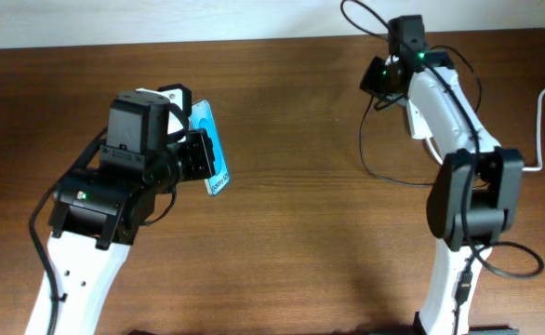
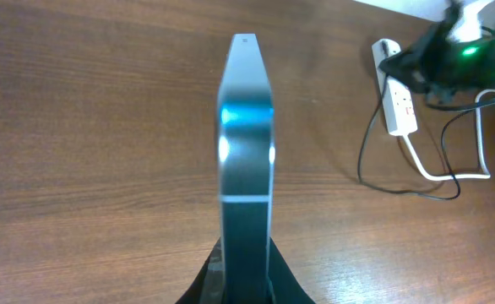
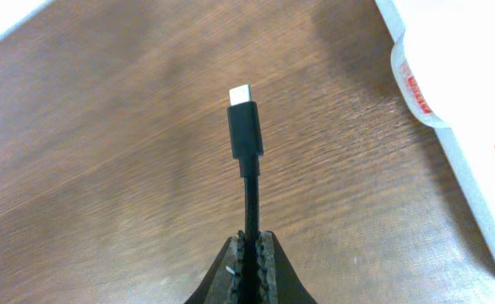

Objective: Plug charger to phone and switch on socket
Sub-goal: 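Grasp the black USB-C cable near its plug with the right gripper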

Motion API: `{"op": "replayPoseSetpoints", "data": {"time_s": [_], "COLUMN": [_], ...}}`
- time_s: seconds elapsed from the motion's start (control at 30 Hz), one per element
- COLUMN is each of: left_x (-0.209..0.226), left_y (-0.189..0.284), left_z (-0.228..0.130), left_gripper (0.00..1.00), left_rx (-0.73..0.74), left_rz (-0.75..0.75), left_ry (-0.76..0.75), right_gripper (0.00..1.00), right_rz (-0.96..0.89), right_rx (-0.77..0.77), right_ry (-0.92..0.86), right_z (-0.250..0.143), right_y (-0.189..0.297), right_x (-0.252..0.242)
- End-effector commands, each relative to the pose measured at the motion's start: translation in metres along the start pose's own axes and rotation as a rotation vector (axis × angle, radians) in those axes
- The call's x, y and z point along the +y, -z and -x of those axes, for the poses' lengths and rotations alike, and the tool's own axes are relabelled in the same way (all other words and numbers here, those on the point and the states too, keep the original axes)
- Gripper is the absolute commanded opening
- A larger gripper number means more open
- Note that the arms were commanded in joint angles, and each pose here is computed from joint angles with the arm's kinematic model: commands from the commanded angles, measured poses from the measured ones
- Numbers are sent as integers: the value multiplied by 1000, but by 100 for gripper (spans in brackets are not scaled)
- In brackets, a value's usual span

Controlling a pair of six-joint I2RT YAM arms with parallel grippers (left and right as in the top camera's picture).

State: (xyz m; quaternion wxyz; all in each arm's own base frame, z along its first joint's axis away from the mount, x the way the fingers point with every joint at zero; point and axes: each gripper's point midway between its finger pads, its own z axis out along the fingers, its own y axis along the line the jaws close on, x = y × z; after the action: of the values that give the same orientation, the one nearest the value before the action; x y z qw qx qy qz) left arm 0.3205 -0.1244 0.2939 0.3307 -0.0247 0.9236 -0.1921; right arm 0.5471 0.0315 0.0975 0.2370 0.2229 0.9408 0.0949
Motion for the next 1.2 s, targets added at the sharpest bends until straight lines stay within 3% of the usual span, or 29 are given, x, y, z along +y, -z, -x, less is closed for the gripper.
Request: {"op": "replayPoseSetpoints", "data": {"time_s": [0.0,0.17,0.33,0.5,0.53,0.6,0.73,0.83,0.93,1.07,1.17], "left_x": [-2,-3,-3,-7,-5,5,18,19,20,23,22], "left_y": [5,5,5,6,6,7,8,8,8,7,7], "left_z": [7,8,9,18,21,24,28,26,22,17,16], "left_gripper": [0,0,0,0,0,0,0,0,0,0,0], "left_rx": [-30,-37,-40,-75,-90,-108,-134,-128,-112,-89,-85], "left_rz": [-4,-7,-9,-23,-11,46,122,124,130,140,133], "left_ry": [-16,-16,-17,-22,-23,-19,-16,-16,-15,-13,-13], "right_gripper": [5,4,4,4,4,4,5,36,54,63,62], "right_rz": [69,296,347,265,258,232,232,240,252,289,197], "right_rx": [-27,102,262,409,442,460,541,552,517,440,460], "right_ry": [54,239,372,562,547,454,437,473,481,481,274], "right_z": [8,-28,-75,-165,-189,-202,-238,-250,-243,-229,-215], "right_y": [65,120,145,93,76,60,47,49,45,37,19], "right_x": [17,50,47,57,56,48,34,43,48,61,36]}}
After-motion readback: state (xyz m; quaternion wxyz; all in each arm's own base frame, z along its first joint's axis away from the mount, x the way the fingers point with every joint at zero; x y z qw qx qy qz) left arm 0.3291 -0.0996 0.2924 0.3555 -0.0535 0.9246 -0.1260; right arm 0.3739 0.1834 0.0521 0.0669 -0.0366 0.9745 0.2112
